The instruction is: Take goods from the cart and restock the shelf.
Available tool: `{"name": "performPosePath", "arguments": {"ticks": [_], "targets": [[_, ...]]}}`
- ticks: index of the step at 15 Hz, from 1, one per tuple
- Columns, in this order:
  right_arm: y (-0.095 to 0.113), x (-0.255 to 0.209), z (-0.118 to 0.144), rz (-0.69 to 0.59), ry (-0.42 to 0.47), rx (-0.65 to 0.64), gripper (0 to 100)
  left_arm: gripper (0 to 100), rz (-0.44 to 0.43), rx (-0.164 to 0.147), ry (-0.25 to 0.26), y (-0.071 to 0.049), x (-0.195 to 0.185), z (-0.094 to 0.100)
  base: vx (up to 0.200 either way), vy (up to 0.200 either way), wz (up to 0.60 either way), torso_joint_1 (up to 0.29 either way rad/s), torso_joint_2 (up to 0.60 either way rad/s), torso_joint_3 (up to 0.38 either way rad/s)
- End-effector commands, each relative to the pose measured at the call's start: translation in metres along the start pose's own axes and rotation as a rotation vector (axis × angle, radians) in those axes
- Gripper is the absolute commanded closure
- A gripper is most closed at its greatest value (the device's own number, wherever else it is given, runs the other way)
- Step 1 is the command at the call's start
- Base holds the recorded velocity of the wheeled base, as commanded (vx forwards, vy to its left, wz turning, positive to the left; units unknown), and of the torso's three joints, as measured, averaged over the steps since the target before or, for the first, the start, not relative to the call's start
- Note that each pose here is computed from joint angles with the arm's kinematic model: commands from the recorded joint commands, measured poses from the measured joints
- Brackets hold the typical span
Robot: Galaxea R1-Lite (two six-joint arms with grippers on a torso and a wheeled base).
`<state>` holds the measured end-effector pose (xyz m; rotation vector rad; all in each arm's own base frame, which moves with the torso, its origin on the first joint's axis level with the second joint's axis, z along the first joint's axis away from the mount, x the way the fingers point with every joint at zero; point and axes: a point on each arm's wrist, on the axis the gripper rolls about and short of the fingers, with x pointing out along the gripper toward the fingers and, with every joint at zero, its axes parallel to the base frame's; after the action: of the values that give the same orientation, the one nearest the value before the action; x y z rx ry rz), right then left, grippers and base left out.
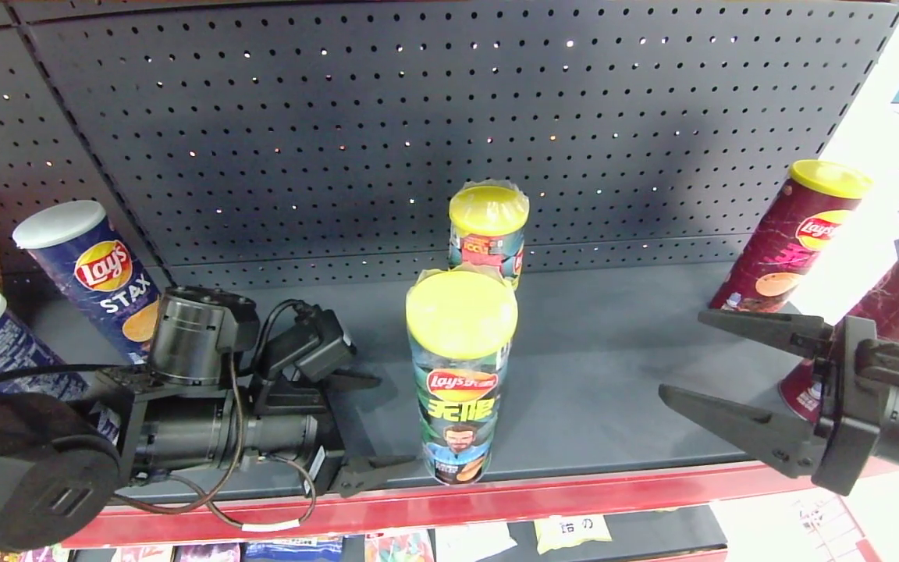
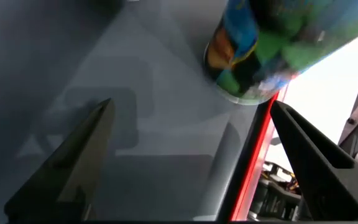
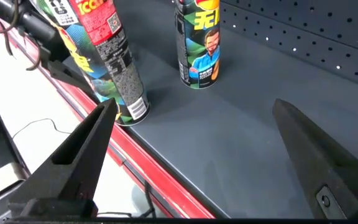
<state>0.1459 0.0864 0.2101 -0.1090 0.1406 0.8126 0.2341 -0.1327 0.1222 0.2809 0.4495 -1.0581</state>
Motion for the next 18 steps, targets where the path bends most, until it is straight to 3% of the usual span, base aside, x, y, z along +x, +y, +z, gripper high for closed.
{"name": "performPosePath", "arguments": {"ticks": [1, 9, 18], "targets": [[0.0, 0.001, 0.0, 0.001, 0.002, 0.001, 0, 0, -0.008, -0.001, 0.006, 0.001, 0.005, 0.0, 0.0, 0.0, 0.0, 0.0, 0.0, 0.0], [-0.001, 0.001, 0.002, -0.001, -0.004, -0.001, 0, 0, -0.006, 0.007, -0.002, 0.009, 0.017, 0.005, 0.0, 0.0, 0.0, 0.0, 0.0, 0.0], [-0.001, 0.001, 0.002, -0.001, -0.004, -0.001, 0, 0, -0.017, 0.022, -0.013, 0.009, 0.025, 0.012, 0.0, 0.0, 0.0, 0.0, 0.0, 0.0]]}}
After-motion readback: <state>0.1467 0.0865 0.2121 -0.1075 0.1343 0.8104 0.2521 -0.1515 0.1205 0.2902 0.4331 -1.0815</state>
